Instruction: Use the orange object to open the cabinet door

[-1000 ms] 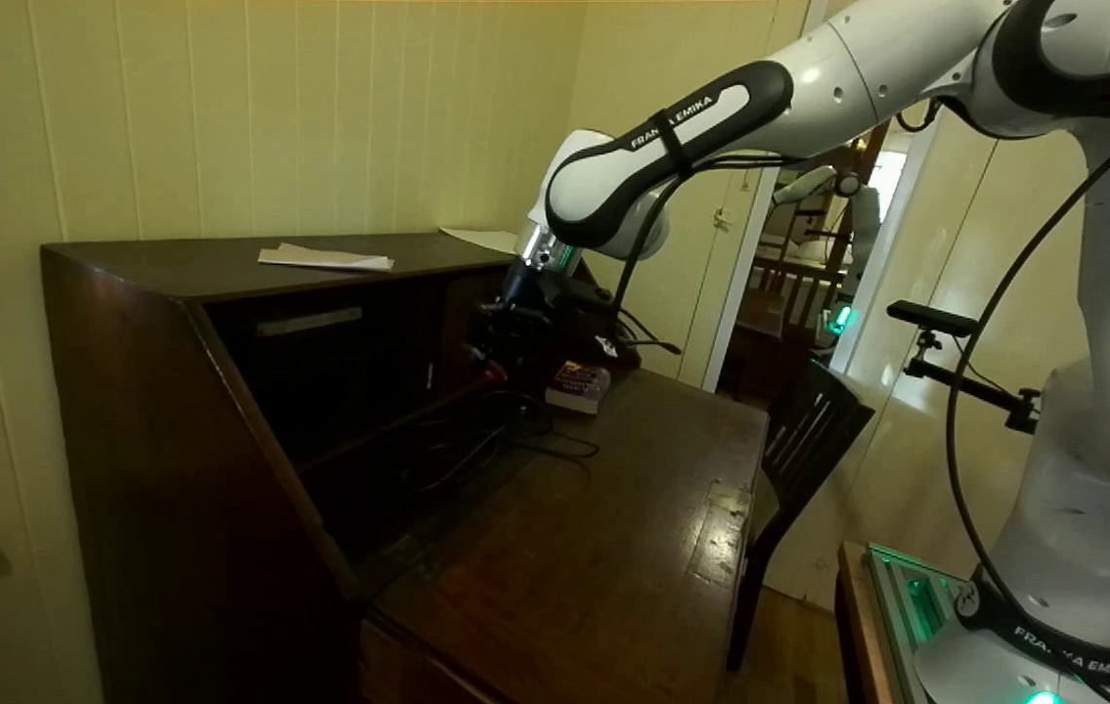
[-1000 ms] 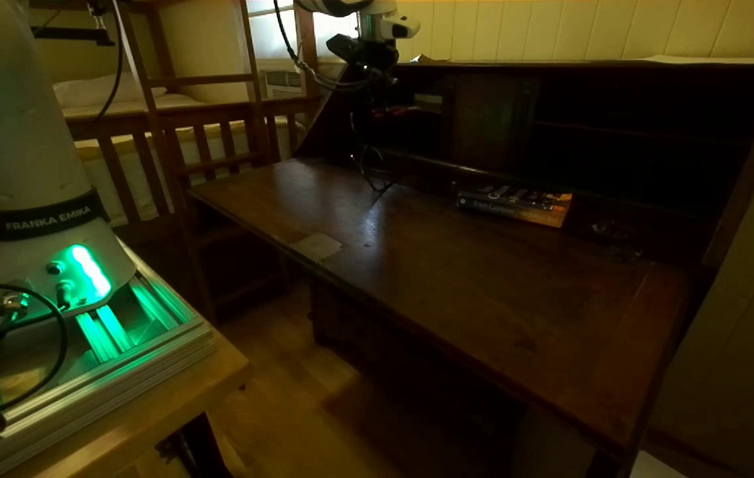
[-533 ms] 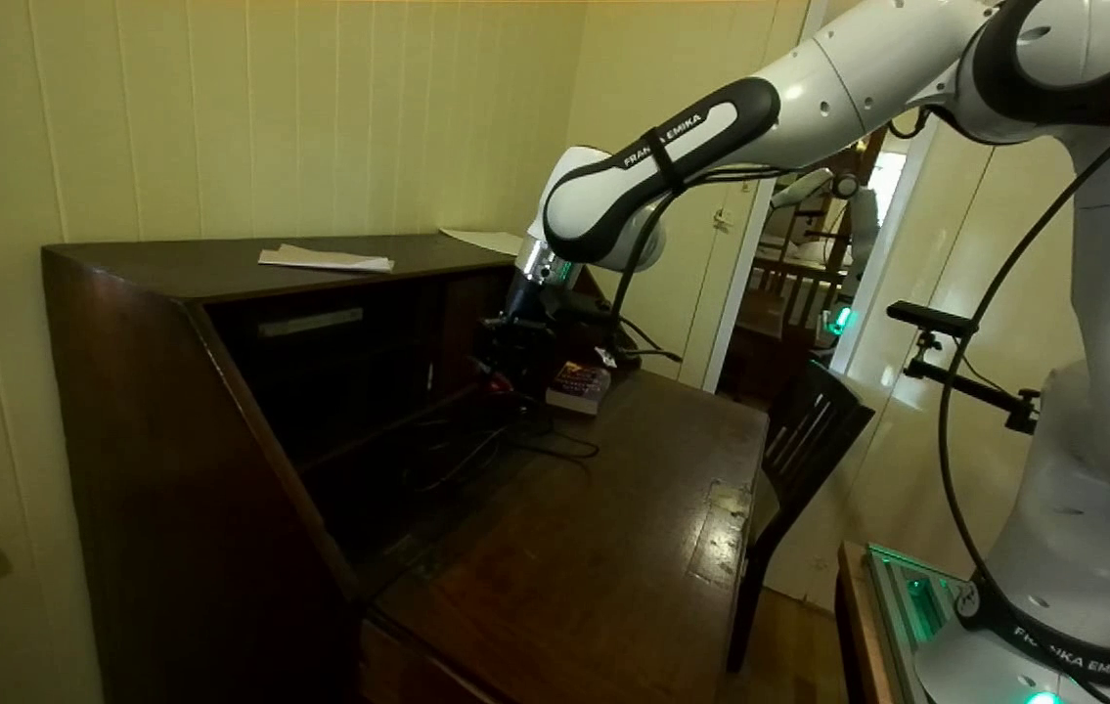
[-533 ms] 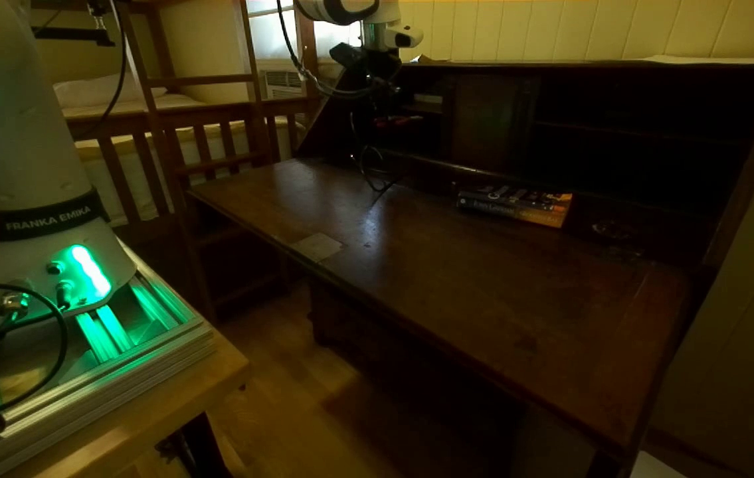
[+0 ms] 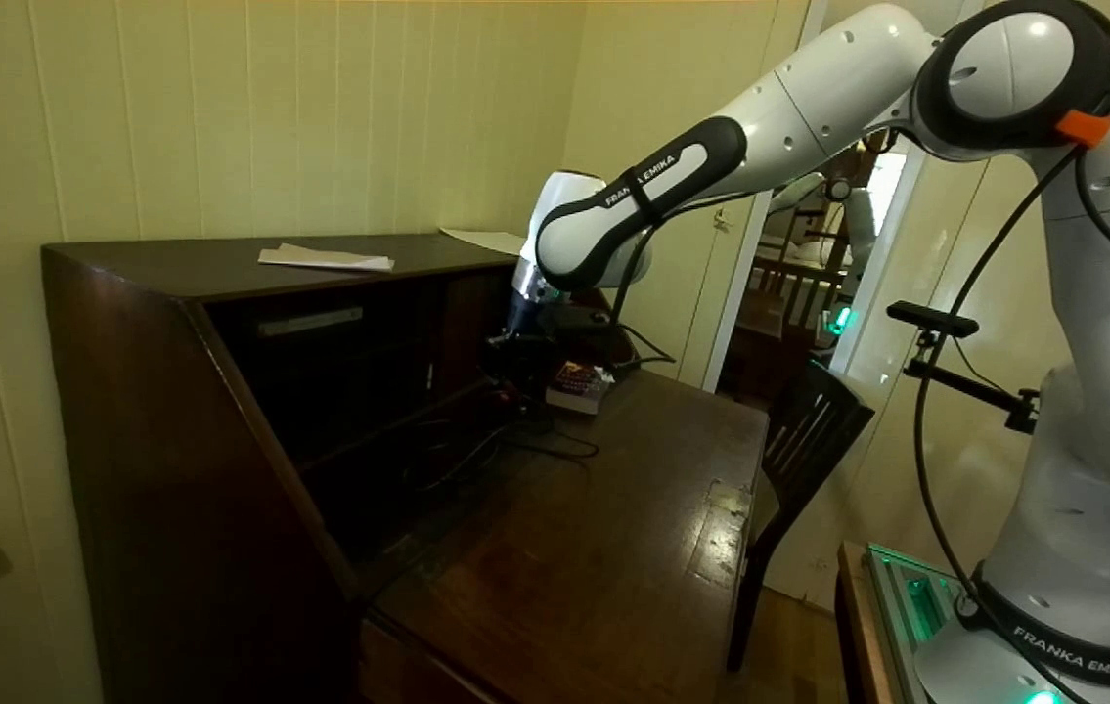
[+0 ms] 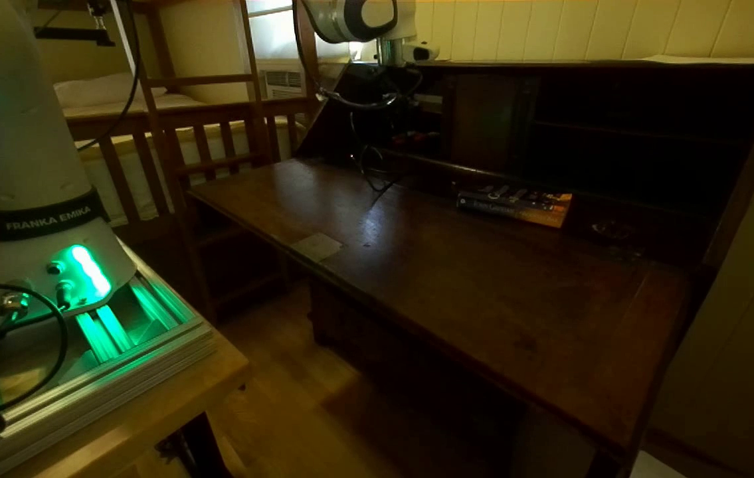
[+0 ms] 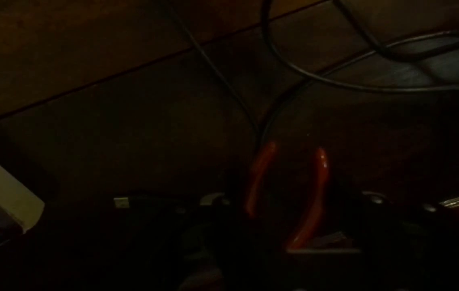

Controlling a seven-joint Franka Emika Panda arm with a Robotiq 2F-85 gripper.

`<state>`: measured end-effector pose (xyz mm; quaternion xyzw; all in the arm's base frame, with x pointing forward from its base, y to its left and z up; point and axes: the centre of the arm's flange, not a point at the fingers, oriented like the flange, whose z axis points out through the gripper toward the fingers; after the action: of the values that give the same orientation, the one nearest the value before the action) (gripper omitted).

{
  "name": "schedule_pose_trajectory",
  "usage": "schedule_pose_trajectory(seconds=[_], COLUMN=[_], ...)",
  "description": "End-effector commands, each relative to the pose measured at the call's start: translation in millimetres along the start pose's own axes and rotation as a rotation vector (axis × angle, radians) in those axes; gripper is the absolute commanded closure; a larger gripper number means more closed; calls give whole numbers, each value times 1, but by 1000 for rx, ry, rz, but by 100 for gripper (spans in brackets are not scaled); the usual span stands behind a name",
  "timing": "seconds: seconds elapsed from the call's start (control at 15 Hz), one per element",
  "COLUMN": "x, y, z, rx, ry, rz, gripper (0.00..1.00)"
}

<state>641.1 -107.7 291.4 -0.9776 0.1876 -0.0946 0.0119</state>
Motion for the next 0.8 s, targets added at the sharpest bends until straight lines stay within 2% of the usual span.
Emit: schedule_pose_trajectory(seconds=[0.0,0.73], x=[28,59], y=[-11,-28], z=[0,6], rx=[-36,-38], ry=[29,81], rz=[-32,-76], gripper=[71,71])
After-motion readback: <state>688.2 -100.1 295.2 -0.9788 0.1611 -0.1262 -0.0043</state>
